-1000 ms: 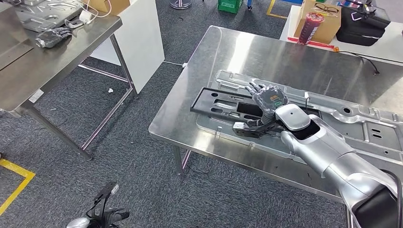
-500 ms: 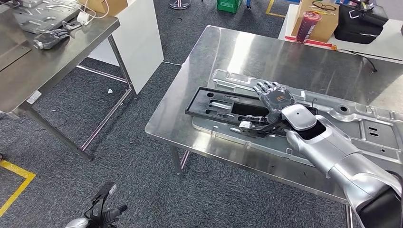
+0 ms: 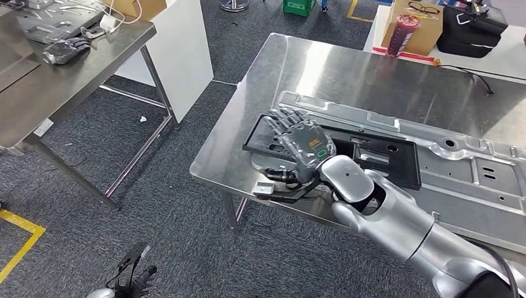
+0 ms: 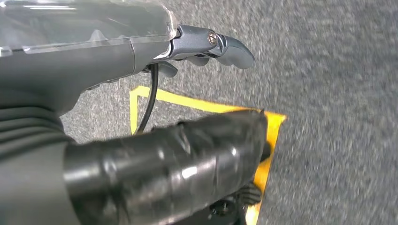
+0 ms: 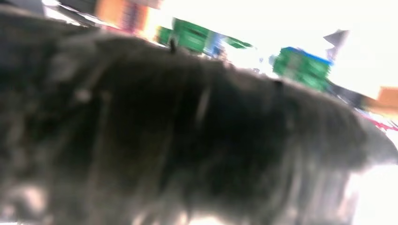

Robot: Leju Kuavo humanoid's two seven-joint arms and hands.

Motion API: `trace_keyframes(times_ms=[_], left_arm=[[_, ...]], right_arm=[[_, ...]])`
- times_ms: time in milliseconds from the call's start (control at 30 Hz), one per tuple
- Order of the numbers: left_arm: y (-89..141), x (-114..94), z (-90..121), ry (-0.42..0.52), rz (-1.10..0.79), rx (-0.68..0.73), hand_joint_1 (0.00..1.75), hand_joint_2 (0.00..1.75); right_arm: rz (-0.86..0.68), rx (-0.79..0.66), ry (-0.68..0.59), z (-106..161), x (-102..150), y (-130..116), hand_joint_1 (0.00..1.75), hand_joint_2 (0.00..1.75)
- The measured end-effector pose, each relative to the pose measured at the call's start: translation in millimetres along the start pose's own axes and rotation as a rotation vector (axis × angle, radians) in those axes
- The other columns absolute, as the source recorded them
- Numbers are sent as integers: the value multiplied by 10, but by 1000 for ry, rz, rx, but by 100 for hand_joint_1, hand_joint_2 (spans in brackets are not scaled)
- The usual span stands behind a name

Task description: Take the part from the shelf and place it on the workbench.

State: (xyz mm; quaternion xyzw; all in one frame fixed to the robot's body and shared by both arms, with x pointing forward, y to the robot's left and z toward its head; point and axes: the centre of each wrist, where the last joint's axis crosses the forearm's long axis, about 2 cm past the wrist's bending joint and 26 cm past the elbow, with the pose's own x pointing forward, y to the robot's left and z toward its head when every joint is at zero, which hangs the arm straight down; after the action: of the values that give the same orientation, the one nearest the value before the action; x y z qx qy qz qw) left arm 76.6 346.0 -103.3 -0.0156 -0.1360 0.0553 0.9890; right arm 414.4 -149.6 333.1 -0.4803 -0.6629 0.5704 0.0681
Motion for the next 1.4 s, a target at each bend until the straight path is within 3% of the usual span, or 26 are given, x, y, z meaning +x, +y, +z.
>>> trace_keyframes(times_ms=[67, 200, 433, 767, 1400], left_arm=[[-71, 14, -10, -3, -4, 15, 0, 0], [-254, 43, -31, -12, -1, 22, 0, 175], [-398, 34, -39, 5, 10, -3, 0, 175], [-394, 30, -38, 0, -13, -6, 0, 175], [-387, 127, -40, -26, -80, -1, 0, 175]], right_arm=[[-16, -76, -15, -23, 116, -213, 0, 0], [-58, -169, -47, 5, 281, -477, 0, 0], [-73, -249, -84, 15, 350, -705, 0, 0], [-103, -224, -76, 40, 338, -679, 0, 0], [-53, -128, 85, 307, -229, -499, 0, 0]])
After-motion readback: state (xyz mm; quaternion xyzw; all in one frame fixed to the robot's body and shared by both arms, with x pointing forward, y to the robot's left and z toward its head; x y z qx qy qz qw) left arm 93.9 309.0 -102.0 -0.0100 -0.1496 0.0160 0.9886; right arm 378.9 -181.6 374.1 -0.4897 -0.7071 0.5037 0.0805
